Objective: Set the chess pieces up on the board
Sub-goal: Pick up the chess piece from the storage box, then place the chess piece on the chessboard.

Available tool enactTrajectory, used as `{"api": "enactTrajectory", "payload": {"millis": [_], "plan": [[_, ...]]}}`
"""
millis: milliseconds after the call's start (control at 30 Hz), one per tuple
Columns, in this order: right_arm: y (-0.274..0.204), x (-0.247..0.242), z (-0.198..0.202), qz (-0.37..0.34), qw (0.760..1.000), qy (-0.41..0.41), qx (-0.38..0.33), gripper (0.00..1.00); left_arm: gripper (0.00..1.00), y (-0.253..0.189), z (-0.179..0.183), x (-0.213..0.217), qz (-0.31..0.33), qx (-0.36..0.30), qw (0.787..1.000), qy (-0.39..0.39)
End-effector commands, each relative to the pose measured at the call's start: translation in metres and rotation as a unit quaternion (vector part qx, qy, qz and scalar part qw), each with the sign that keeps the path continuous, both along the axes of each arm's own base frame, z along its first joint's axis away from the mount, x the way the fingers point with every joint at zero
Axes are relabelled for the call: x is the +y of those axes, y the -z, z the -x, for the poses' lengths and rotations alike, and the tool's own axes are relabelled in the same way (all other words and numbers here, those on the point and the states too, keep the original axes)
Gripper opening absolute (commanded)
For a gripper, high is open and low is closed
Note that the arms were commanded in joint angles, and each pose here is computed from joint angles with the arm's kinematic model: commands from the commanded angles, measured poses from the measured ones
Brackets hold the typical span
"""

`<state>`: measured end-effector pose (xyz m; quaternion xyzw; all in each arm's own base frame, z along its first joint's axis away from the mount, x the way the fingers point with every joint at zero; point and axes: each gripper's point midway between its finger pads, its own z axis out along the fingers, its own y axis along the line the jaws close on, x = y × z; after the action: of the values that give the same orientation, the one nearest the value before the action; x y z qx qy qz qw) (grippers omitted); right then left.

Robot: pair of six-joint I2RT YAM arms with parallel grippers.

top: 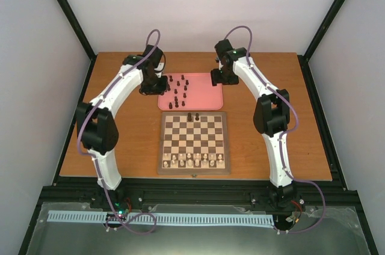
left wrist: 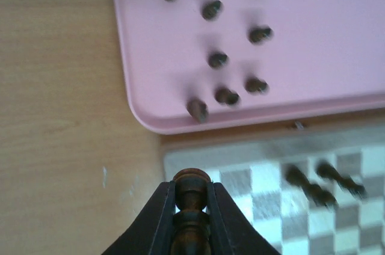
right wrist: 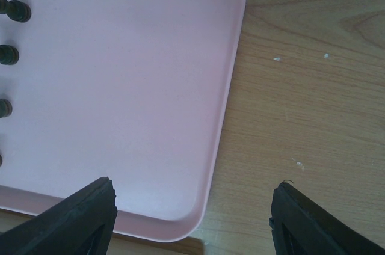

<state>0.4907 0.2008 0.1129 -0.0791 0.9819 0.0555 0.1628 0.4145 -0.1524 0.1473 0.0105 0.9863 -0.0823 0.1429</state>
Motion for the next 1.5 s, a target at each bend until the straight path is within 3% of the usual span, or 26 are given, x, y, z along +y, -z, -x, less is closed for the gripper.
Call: {"api": "enactTrajectory", "payload": {"millis": [0,233,700,1467], "plan": [[-0.024,-0.007,0.003,0.001,1.000,0.009,-0.018,0.71,0.13,-0.017,0.062,-0.016,0.000,0.046,0.998,0.051],[-0.020,-0.008,0.013,0.000,1.000,0.005,-0.005,0.71,0.12,0.000,0.108,-0.050,0.001,0.075,0.992,0.099],[-0.020,-0.008,0.016,-0.003,1.000,-0.006,-0.003,0.71,0.09,0.049,0.069,-0.077,0.009,0.052,0.995,0.088],[-0.012,-0.015,0.013,-0.016,1.000,-0.002,0.009,0.71,0.12,0.078,0.053,-0.086,-0.011,0.078,0.995,0.065]]}}
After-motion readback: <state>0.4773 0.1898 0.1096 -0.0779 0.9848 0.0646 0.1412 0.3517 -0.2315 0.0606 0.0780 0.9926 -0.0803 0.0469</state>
